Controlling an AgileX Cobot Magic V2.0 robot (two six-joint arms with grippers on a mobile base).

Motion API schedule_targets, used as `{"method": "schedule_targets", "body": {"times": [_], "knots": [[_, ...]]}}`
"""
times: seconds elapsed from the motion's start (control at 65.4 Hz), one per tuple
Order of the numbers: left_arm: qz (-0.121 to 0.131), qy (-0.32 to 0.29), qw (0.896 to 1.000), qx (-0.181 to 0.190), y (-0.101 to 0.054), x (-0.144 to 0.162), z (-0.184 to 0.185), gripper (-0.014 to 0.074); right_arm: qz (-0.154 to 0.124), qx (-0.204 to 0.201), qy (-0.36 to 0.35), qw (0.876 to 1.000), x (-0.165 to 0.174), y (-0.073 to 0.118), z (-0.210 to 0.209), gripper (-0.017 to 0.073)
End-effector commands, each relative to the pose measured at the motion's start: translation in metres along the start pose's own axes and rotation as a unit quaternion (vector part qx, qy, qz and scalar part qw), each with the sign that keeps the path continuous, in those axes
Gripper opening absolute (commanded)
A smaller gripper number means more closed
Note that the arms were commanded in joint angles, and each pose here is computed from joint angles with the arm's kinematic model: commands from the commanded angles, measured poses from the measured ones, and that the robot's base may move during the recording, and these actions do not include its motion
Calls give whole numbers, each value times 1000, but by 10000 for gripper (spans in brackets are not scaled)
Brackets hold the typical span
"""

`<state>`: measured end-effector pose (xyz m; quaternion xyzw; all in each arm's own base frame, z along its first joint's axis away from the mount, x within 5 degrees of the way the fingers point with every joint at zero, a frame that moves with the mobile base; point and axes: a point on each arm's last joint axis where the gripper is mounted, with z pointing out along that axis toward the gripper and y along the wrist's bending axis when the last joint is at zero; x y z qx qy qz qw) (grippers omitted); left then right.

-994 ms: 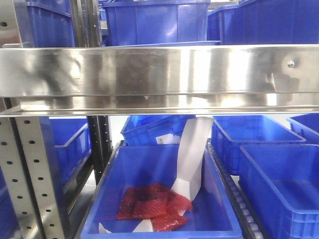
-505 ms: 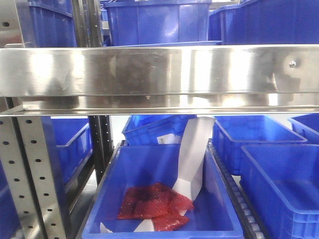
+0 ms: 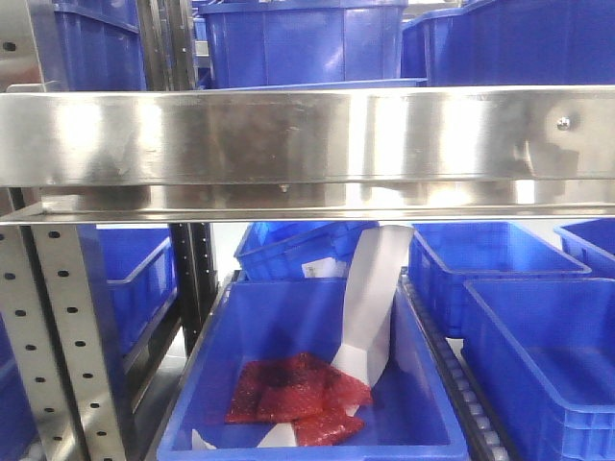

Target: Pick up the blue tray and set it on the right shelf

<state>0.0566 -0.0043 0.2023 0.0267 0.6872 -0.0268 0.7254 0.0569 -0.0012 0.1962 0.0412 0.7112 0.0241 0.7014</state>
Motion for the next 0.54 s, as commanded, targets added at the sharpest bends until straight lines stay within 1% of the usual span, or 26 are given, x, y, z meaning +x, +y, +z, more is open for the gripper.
{"method": "schedule_targets", "body": {"times": [0.0,0.52], "knots": [[-2,-41,999,2,0,0,-1,-48,-5,-5,-63,998,-17,1,-3,54],[-2,-41,999,2,0,0,-1,-48,-5,-5,-63,998,-17,1,-3,54]]}}
